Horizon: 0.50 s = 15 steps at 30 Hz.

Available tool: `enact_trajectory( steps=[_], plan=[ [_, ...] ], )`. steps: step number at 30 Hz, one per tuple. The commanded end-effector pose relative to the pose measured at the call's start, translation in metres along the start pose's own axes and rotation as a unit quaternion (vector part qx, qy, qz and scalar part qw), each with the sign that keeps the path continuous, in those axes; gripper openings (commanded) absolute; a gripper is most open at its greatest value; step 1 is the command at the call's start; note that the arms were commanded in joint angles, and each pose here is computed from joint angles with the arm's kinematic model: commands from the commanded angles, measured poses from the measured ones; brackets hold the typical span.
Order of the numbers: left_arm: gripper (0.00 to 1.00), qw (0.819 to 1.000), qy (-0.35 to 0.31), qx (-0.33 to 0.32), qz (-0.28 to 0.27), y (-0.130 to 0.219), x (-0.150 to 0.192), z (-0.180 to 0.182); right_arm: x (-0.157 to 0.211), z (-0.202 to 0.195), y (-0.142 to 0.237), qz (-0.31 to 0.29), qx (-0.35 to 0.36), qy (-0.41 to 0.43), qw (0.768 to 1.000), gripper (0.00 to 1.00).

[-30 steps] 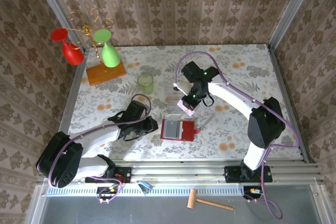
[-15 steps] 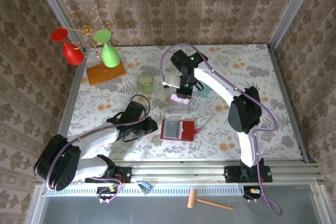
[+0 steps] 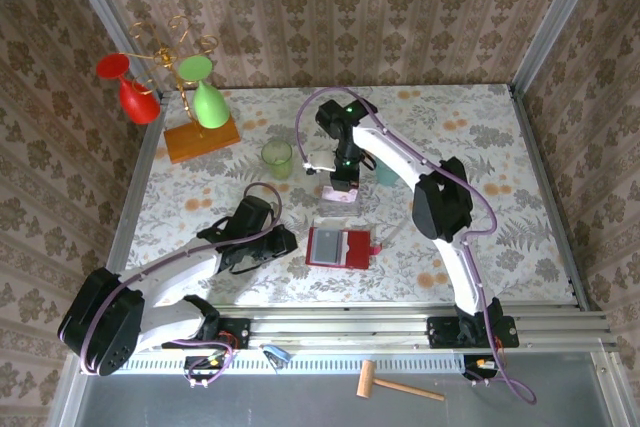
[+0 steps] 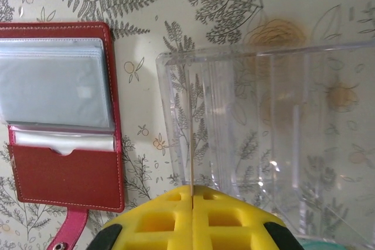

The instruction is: Take the credit cards out of the card holder

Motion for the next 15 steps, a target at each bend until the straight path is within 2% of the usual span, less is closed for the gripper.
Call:
enact_trajectory(
  steps=[1, 15],
  plan=[
    [0.16, 1.0, 0.011, -0.014, 0.003, 0.001, 0.004, 0.007, 0.003, 0.006, -0.01, 0.02, -0.037, 0.012, 0.999, 0.0],
    [0.16, 1.0, 0.016, -0.021, 0.008, 0.0, 0.006, 0.011, 0.001, 0.004, -0.042, 0.036, -0.089, 0.007, 0.995, 0.0]
  ],
)
Point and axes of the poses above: each hand's point on the last joint's axis, 136 mm out from that joint toward the fingers, its own y axis back along the fingers, its own z axis along the line the jaws close on, x = y × z, the point moved 6 cm from there along y, back along the fingers, and after that the axes turned 10 degrees about -y, right-handed, at the moved point
